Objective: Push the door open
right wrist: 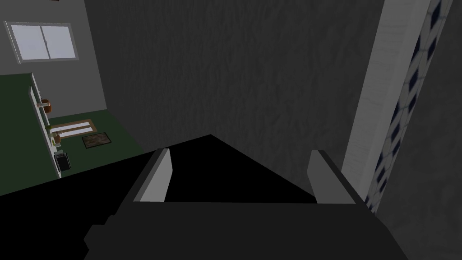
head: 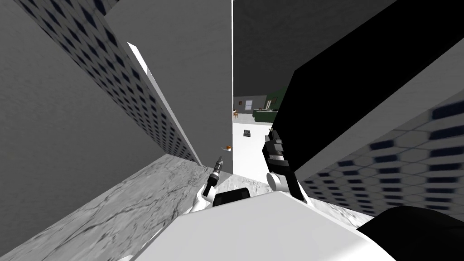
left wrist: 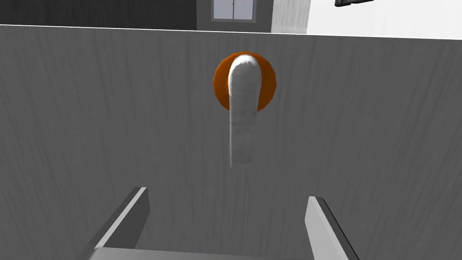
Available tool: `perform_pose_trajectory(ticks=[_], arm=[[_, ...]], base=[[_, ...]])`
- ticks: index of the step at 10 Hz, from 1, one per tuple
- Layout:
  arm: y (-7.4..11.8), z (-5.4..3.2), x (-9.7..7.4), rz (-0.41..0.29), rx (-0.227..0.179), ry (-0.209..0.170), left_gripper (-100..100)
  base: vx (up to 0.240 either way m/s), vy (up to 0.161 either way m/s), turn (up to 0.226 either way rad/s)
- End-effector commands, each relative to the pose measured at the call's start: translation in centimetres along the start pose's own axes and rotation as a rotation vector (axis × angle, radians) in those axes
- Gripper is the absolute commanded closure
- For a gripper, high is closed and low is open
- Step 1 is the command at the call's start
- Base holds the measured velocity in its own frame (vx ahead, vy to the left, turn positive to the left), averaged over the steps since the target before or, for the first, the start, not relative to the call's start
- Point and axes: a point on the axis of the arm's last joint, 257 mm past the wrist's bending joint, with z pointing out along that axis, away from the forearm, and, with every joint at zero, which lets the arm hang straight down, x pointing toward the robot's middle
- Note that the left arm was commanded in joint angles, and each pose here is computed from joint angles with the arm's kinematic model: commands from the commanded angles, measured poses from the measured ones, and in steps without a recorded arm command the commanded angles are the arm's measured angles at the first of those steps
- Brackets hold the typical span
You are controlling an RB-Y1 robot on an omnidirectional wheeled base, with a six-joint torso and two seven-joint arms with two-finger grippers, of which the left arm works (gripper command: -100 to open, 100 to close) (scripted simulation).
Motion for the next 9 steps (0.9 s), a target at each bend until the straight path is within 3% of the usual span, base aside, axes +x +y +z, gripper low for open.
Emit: perform_pose_trajectory(ticks=[1, 9], arm=[[0.23, -0.17, -0.42, 0.006, -0.003, -0.004, -100], [0.39, -0.28, -0.4, -0.002, -0.003, -0.022, -100]], base=[[0.162, -0.063, -0.023], [0.18, -0.057, -0.025]])
